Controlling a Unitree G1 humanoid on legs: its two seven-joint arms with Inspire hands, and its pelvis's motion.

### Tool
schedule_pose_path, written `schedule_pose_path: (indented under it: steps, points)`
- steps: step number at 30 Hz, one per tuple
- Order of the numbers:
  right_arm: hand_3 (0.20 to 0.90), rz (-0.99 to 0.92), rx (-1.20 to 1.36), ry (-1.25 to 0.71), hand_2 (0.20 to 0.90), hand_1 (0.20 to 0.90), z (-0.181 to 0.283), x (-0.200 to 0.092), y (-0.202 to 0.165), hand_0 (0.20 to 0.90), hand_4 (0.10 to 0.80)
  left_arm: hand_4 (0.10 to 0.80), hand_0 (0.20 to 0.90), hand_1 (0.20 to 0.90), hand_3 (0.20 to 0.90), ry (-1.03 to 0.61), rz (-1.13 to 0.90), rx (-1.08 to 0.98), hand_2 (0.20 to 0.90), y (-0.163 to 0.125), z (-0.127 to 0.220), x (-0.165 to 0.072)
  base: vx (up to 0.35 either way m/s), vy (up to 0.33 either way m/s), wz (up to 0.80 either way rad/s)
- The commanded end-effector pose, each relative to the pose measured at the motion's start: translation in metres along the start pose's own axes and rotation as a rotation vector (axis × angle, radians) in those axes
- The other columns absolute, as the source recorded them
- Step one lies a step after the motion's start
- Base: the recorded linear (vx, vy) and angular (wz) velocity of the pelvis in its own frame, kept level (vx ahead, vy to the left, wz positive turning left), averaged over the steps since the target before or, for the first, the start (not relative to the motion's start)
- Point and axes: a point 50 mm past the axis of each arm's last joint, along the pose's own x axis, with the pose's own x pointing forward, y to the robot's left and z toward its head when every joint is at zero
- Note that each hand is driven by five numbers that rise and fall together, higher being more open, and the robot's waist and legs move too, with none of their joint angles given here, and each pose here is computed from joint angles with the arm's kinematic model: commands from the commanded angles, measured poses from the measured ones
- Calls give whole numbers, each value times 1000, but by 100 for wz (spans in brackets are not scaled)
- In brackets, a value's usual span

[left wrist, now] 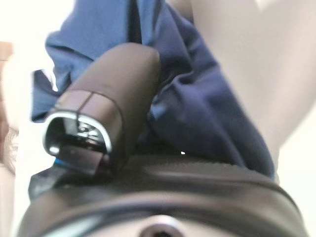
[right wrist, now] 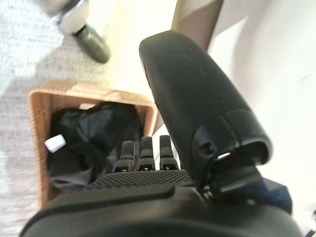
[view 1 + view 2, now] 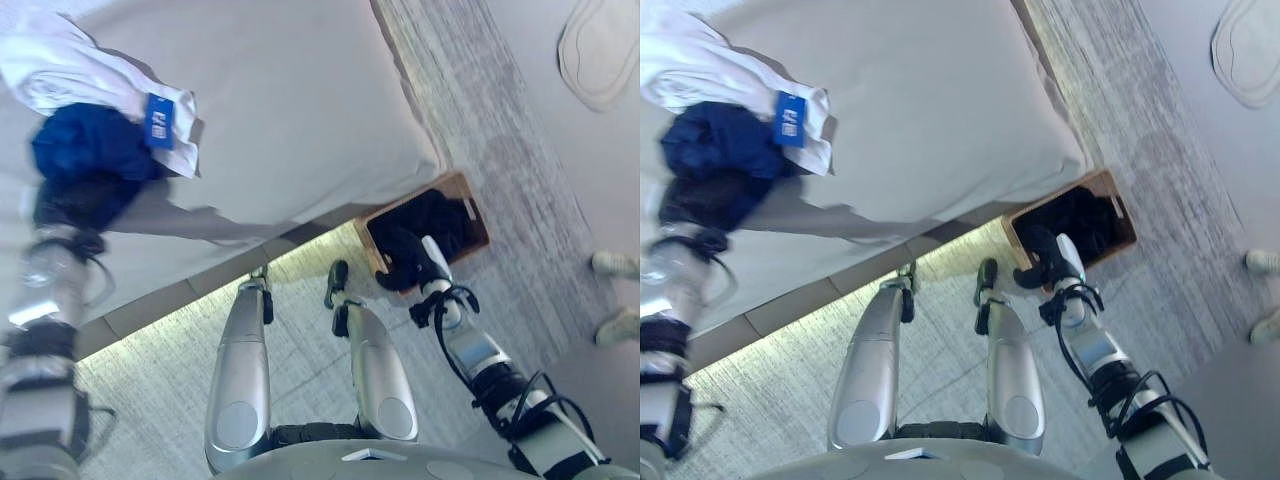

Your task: Pick up the clothes from the bed and place them into the basket

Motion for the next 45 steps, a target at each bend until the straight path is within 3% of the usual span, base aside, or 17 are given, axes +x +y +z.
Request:
schedule_pose_path:
  steps: [1, 4, 11, 22, 26, 36, 44, 45]
  points:
    - [900, -106, -12, -148, 900, 900, 20, -1, -22, 900, 800, 100, 300, 300, 200, -457, -252, -291, 300, -33, 66, -3, 49, -118, 3]
    - [900, -82, 41, -154, 900, 900, 21, -5, -16, 900, 800, 100, 300, 300, 200, -528, -356, -409, 300, -41, 56, -19, 121, -112, -5]
    - [900, 27, 259, -251, 900, 900, 36, -20, -11, 900, 800, 100, 300, 300, 200, -500, -448, -310, 300, -54, 43, -44, 92, -62, 0]
    - [900, 614, 692, -615, 900, 900, 104, -53, 2, 900, 800, 100, 300, 300, 200, -82, -755, 10, 300, -100, -17, -53, 81, -96, 5]
    - [900, 685, 732, -681, 900, 900, 120, -58, -5, 900, 800, 100, 300, 300, 200, 63, -826, 91, 300, -102, -41, -57, 59, -111, -3]
    - [900, 738, 790, -576, 900, 900, 115, -55, 2, 900, 800, 100, 300, 300, 200, 276, -1059, 276, 300, -115, -67, -74, 44, -86, -10]
    - [900, 748, 814, -503, 900, 900, 101, -56, 8, 900, 800, 100, 300, 300, 200, 406, -1201, 262, 300, -119, -79, -92, -1, -46, -5]
    - [735, 738, 809, -500, 759, 759, 100, -56, 7, 759, 635, 100, 300, 300, 200, 418, -1212, 255, 300, -119, -80, -93, -13, -32, -2]
